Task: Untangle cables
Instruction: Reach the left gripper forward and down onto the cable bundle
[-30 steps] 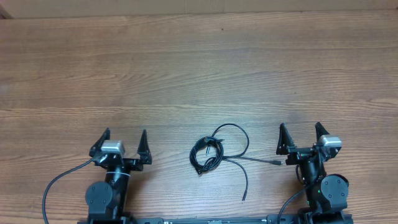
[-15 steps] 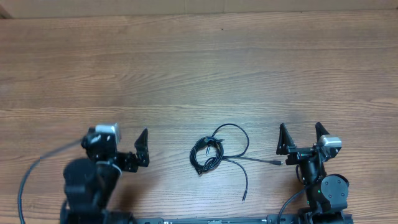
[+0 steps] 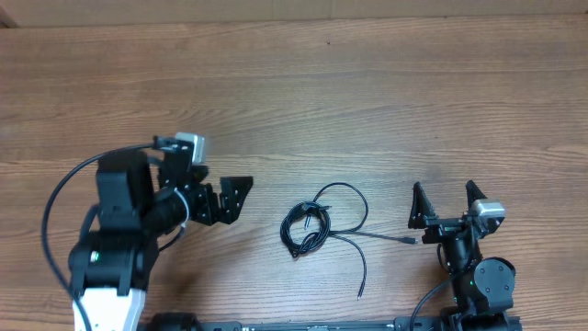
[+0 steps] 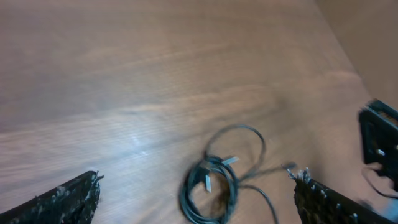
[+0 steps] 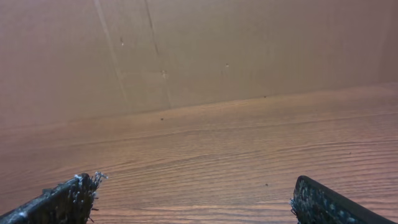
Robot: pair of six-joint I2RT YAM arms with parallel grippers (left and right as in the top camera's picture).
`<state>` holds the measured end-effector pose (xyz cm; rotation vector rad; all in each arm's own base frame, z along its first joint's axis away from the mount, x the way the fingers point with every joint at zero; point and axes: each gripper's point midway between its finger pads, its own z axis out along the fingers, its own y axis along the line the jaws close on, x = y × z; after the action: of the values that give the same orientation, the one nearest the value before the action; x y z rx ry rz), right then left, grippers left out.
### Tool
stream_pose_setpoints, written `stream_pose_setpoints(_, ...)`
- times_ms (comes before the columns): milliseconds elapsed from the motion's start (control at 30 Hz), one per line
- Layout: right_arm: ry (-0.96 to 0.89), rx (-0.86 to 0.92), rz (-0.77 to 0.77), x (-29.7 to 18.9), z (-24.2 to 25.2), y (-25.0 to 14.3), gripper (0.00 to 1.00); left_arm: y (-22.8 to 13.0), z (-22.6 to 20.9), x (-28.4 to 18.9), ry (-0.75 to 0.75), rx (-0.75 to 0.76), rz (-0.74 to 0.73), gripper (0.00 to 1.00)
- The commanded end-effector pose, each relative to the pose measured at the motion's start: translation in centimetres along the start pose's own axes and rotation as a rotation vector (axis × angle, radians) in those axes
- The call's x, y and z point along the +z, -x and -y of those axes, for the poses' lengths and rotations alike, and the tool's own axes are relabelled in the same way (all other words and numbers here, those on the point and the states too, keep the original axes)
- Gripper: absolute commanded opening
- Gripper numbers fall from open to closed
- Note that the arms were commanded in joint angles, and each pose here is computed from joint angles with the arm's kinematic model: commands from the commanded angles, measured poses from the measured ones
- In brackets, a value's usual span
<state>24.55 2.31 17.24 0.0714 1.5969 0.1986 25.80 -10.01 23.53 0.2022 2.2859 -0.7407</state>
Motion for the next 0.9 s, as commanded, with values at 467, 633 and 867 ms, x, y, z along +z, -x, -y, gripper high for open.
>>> stream_pose_setpoints(467, -0.003, -0.006, 0.006, 0.0, 0.1, -0.1, 1.0, -9.1, -1.0, 9.0, 0.281, -0.024, -0.464, 0.88)
stream_pose_setpoints(633, -0.003, -0.006, 0.006, 0.0, 0.1, -0.1, 1.0, -11.6, -0.5, 11.2, 0.35, 0.104, -0.547, 0.88)
stream_pose_setpoints(867, -0.003, -0.006, 0.006, 0.0, 0.1, -0.1, 1.0, -13.5, -2.0, 14.0, 0.467, 0.216, -0.592, 0.8)
